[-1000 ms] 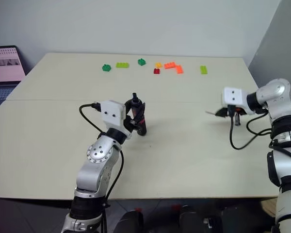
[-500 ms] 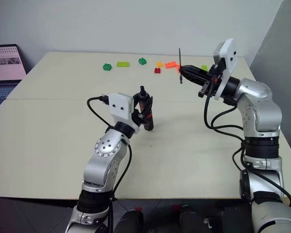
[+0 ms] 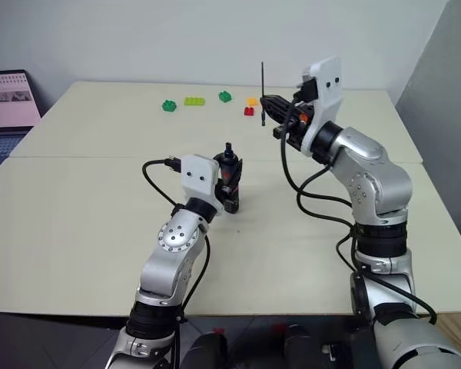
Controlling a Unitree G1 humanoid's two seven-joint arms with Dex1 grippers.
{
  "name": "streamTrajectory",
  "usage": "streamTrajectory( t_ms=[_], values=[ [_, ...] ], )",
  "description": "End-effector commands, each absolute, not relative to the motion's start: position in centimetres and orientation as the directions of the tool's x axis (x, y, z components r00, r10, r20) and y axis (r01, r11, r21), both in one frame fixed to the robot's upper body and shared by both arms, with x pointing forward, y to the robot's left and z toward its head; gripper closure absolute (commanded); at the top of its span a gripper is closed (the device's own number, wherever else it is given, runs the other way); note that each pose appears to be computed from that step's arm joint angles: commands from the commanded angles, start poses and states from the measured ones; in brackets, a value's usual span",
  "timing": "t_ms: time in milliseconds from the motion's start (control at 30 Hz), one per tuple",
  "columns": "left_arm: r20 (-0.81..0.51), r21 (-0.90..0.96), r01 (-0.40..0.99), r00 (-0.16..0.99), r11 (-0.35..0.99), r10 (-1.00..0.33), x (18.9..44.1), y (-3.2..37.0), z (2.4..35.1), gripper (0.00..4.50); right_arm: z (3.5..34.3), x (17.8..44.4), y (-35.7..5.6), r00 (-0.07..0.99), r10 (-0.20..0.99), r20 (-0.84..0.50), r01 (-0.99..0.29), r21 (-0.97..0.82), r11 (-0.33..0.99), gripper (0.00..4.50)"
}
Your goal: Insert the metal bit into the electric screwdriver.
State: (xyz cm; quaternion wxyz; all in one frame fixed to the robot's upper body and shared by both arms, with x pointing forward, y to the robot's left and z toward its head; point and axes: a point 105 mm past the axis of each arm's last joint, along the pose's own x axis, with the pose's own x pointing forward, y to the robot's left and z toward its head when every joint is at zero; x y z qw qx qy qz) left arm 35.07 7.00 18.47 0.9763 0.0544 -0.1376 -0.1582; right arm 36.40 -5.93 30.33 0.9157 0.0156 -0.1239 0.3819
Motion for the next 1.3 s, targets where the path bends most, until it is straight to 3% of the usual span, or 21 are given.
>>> streamTrajectory(
  t_ms=[33, 367, 867, 1300],
  values=[
    [0.276, 0.16, 0.274, 0.91, 0.948, -0.31, 35.1, 6.9, 19.0, 2.84, 33.1, 35.2, -5.0, 0.703, 0.637, 0.317, -0.644, -0.099, 0.759, 4.5],
    [0.277, 0.166, 0.257, 0.914, 0.952, -0.295, 35.3, 7.0, 19.1, 2.84, 32.3, 34.5, -2.7, 0.758, 0.578, 0.303, -0.598, -0.034, 0.801, 4.5],
    [0.269, 0.164, 0.262, 0.916, 0.951, -0.298, 35.3, 7.0, 19.0, 2.84, 31.0, 33.1, -0.3, 0.654, 0.705, 0.275, -0.728, -0.025, 0.685, 4.5],
    [0.272, 0.166, 0.262, 0.914, 0.951, -0.299, 35.2, 7.1, 19.0, 2.84, 30.3, 33.7, -0.5, 0.658, 0.703, 0.269, -0.725, -0.026, 0.689, 4.5]
  ],
)
